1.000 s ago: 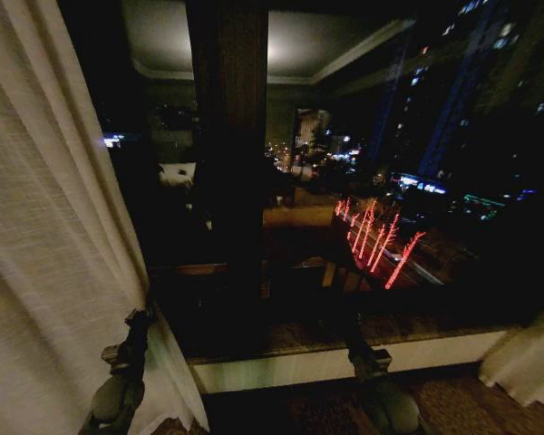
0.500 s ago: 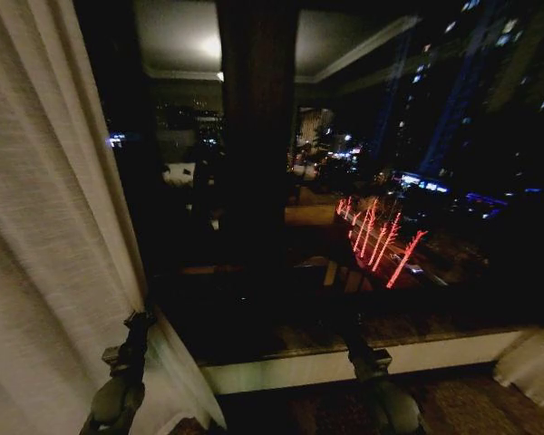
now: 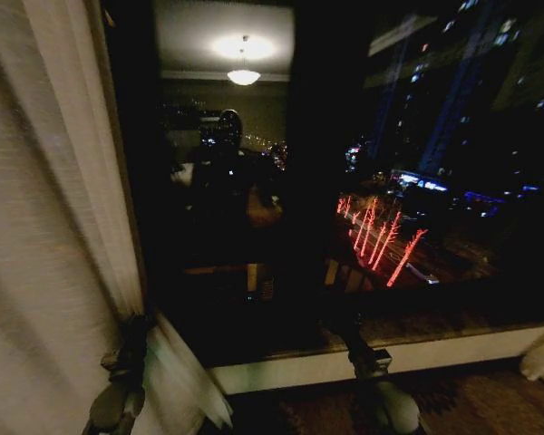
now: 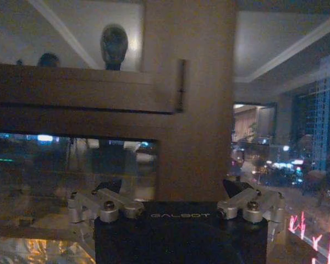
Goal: Open the curtains by pulling them apart, changing their state from closed to fully open.
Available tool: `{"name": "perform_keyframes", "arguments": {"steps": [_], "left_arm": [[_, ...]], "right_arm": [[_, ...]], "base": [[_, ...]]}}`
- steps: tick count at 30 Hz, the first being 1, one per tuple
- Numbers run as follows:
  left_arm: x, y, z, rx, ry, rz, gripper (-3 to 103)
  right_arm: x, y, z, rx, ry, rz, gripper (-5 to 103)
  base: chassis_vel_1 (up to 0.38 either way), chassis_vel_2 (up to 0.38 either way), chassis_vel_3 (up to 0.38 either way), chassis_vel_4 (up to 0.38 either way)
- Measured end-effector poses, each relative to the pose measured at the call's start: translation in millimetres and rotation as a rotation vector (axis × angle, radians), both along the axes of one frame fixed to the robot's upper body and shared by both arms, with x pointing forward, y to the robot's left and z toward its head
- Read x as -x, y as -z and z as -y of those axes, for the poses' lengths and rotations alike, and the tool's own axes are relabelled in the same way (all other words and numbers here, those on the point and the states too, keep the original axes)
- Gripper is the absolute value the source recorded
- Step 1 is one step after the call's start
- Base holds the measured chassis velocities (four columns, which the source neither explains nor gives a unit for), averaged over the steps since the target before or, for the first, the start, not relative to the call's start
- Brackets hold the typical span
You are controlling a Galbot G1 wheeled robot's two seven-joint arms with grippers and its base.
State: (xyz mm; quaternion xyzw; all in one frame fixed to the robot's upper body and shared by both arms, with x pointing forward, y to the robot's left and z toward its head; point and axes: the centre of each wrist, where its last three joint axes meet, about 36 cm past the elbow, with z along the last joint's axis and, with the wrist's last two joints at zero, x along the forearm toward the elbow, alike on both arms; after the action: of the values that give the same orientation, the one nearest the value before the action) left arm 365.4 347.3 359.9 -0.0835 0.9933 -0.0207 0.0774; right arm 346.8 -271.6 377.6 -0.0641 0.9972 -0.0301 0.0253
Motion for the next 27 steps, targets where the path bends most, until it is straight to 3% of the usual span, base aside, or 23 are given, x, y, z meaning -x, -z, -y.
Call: {"name": "perform_keyframes", "arguments": {"steps": [27], "left_arm": [[15.0,11.3,-3.6,-0.014,-0.019,0.005,0]], "right_arm": [[0.0,0.0,0.0,0.000,0.000,0.000,100]], "base": [[0.399,0.302,-0.409,-0.303]]}}
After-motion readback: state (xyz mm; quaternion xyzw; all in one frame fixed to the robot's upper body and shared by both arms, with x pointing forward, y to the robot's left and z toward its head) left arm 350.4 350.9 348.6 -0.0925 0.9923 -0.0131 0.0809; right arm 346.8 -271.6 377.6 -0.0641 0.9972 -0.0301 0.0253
